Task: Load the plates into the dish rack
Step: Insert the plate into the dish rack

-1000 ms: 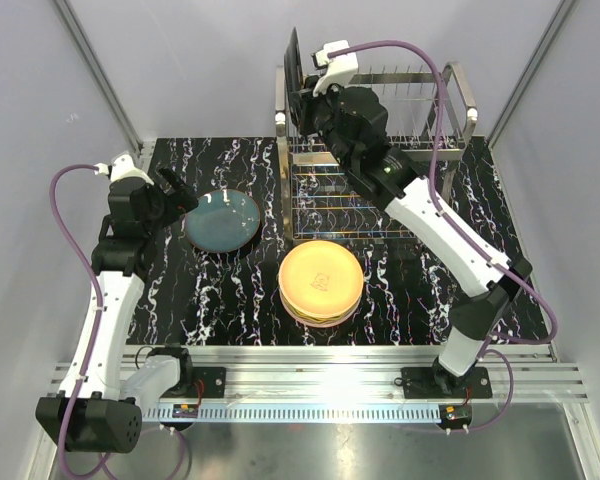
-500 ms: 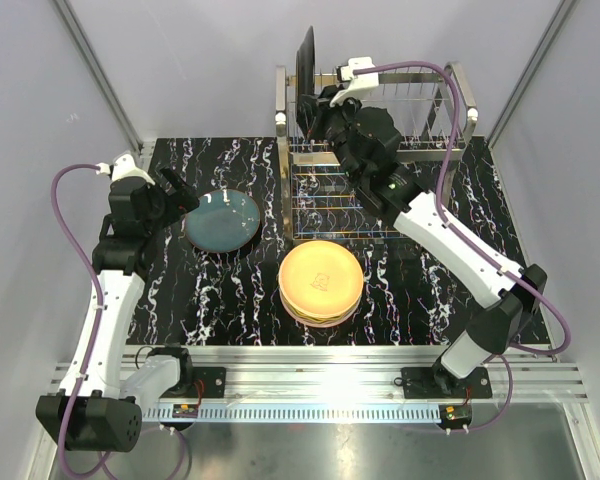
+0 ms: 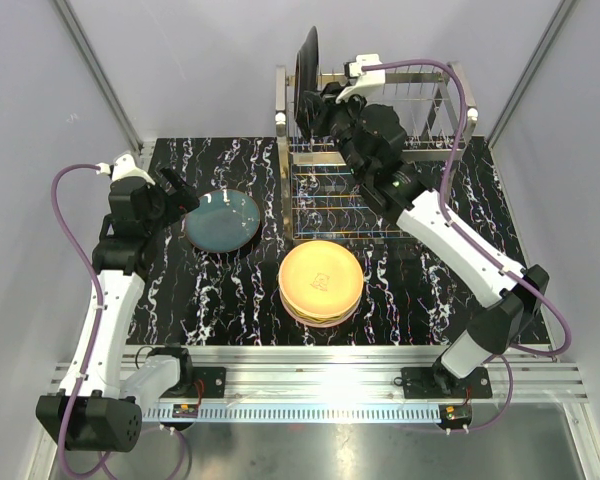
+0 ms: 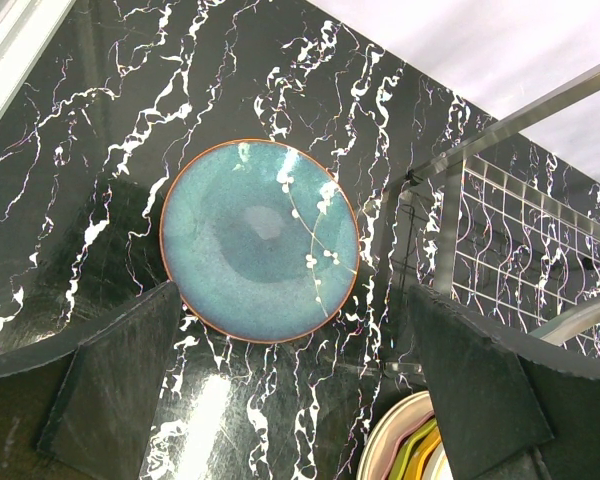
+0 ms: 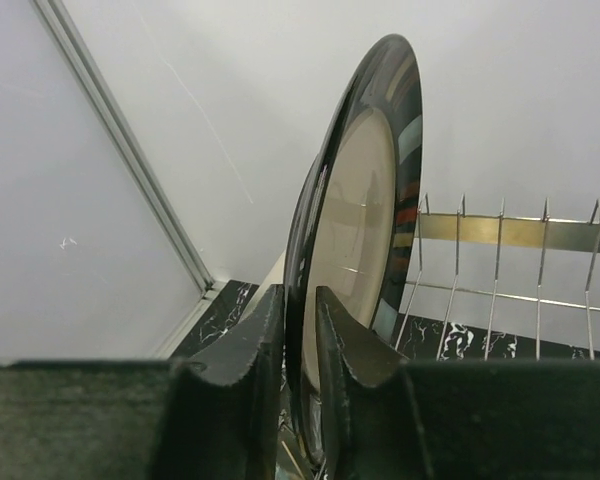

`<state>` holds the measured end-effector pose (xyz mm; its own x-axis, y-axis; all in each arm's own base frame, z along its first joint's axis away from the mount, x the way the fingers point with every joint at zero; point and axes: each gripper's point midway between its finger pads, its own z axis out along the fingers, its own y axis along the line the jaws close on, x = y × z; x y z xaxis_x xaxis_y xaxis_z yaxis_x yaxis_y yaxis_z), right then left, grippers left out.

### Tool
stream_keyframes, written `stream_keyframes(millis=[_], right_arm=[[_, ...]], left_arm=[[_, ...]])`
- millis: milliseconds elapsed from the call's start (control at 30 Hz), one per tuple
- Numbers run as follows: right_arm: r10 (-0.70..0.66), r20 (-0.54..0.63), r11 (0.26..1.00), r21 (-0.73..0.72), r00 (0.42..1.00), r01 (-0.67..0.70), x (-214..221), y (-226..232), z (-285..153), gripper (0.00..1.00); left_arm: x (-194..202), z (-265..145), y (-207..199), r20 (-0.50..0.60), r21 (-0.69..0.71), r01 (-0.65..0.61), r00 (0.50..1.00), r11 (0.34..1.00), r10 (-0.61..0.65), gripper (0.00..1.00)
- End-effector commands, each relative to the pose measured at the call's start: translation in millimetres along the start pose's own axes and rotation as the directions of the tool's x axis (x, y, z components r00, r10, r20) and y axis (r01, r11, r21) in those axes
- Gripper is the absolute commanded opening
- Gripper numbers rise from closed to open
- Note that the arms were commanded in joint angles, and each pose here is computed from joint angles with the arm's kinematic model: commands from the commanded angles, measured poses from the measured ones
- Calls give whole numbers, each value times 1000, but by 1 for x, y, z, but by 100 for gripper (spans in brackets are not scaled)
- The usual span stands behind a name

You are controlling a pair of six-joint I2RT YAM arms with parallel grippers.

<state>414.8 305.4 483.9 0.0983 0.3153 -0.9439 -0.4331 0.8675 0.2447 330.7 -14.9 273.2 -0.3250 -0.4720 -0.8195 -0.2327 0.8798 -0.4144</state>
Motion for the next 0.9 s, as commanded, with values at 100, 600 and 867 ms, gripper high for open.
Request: stream_keyframes(millis=[100, 600, 867], right_arm=[[40, 141, 999, -39, 989, -35, -63, 5, -9, 30], [31, 110, 997, -72, 993, -23, -58, 12, -3, 37], [46, 114, 996, -83, 992, -36, -59, 14, -6, 41]], left_arm=[[-10, 0, -12, 35, 47, 3, 999, 999, -4, 99], [-9, 1, -13, 29, 53, 4, 1000, 999, -5, 99], [-9, 2, -13, 25, 56, 4, 1000, 998, -6, 99]])
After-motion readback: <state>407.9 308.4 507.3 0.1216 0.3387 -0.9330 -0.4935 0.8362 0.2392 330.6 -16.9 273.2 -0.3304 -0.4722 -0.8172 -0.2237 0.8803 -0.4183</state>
